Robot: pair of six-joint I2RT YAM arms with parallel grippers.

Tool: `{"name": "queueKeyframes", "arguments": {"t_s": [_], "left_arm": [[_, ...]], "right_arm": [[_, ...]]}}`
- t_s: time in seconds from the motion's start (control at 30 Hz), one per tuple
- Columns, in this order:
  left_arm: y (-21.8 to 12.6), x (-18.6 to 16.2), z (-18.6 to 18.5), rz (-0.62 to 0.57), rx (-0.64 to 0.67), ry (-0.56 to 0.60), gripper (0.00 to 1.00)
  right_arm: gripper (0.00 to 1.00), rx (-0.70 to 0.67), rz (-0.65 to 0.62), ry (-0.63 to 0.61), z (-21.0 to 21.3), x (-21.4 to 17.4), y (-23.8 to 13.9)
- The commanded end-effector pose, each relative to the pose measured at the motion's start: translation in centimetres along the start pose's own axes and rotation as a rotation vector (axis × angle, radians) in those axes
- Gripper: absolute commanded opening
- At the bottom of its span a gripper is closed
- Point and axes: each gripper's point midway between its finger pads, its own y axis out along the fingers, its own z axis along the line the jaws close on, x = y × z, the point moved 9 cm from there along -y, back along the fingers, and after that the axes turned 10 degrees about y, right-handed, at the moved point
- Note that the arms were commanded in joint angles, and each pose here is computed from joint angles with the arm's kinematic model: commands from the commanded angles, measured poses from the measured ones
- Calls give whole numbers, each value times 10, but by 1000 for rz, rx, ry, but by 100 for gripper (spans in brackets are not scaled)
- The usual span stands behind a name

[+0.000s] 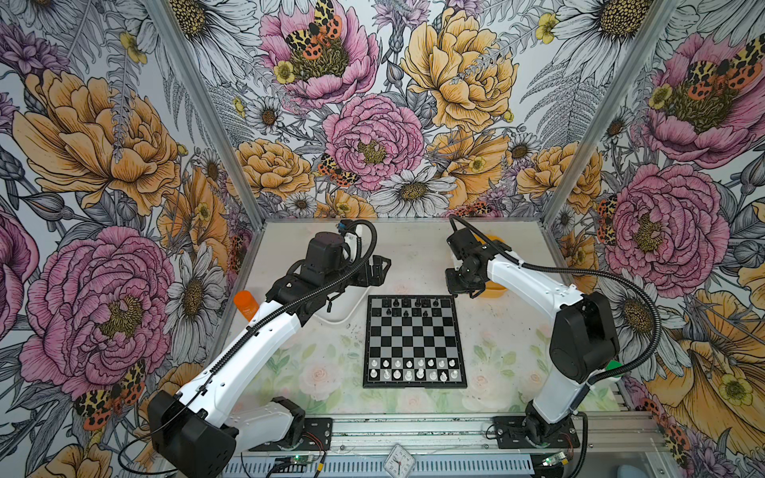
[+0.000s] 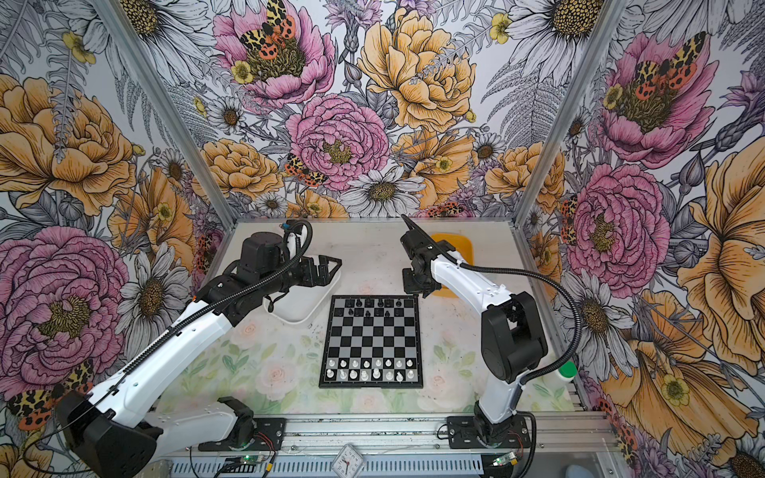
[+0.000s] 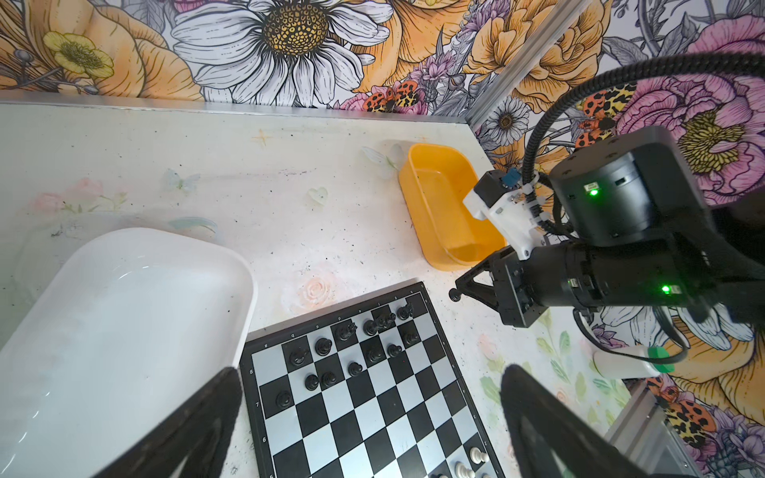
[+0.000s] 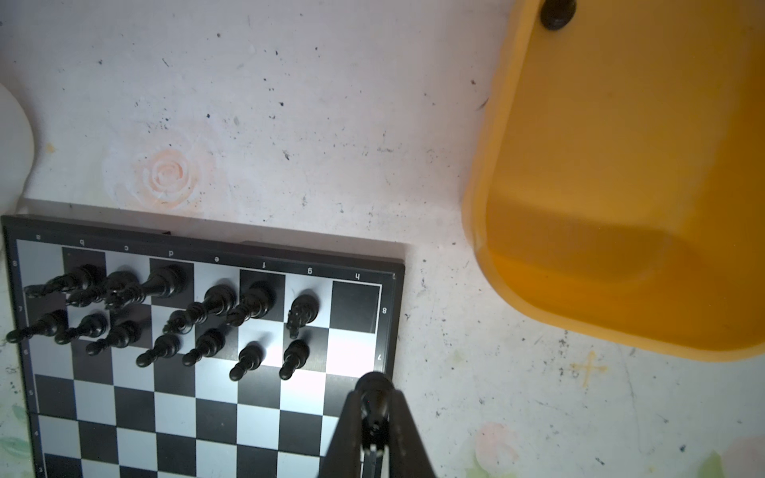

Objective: Set up the chess pieces on the board
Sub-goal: 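Lift the black piece and carry it over the board's far corner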

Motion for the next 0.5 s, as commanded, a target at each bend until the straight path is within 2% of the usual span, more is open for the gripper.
{"name": "queueKeyframes", "arguments": {"t_s": [0.0, 0.47], "left_arm": [[-5, -1, 3, -13, 30, -2, 99], [-6, 5, 15, -15, 30, -2, 99]], "right_arm": [[12, 20, -5, 1, 8, 3, 9], [12, 14, 30, 2, 15, 3, 34]]}}
